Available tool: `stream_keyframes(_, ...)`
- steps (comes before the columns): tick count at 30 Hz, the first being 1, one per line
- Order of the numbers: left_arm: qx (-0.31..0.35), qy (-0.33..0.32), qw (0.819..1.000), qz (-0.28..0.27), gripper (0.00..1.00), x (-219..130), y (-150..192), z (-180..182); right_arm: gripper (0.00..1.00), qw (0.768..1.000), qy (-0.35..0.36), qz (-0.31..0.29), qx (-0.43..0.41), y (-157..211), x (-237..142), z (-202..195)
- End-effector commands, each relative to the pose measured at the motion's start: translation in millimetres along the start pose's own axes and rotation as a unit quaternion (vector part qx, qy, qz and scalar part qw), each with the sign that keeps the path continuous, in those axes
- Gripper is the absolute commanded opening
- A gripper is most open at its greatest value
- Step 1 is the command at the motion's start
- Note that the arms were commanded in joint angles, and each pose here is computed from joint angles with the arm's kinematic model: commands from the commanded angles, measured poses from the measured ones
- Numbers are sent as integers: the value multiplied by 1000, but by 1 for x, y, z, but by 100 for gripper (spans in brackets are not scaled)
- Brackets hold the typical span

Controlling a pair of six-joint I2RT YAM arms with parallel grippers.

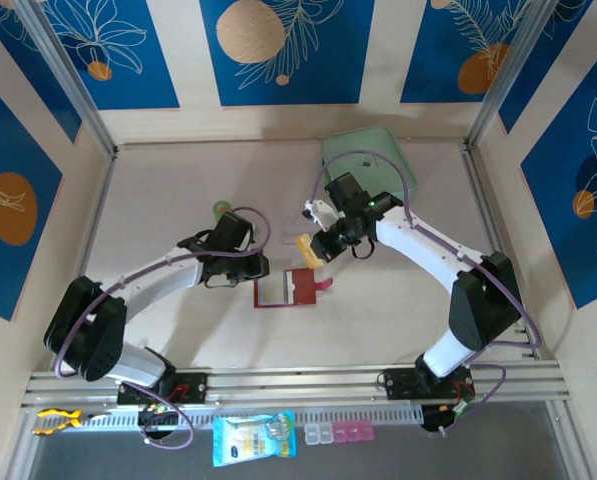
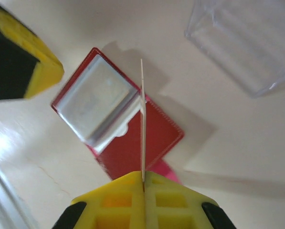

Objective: Take the credit cards out of the card holder

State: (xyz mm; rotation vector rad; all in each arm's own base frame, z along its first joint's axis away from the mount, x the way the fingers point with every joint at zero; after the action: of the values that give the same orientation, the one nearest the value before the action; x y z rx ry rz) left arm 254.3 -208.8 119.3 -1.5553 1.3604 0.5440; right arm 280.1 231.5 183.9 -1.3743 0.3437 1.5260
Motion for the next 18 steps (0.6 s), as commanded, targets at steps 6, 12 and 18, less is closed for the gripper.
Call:
stream_keyframes(6,-23,-15,999,31,24,9,19,27,0,958,77,93,-261,-22,-4,-19)
stream_keyframes(12,-41,2,998,47,30,20,29,28,0,932,85,111,-335,-49,2,-30)
stream_keyframes(18,-53,11,997,62,32,28,37,30,0,924,71,121,-355,-73,15,-37)
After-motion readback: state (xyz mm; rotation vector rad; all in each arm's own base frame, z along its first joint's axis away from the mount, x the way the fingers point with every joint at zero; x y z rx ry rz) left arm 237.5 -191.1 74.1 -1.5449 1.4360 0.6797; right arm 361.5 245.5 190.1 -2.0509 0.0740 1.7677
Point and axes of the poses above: each hand's point on the last joint's axis, 136 mm out from that joint toward the fingers, its own x axis out along the fingers, its own z axis along the line the jaws close on, y = z × x, the point moved 4 cm from there along -x, back along the fingers, and after that the axes turned 12 degrees about x, right-handed, at the moved point
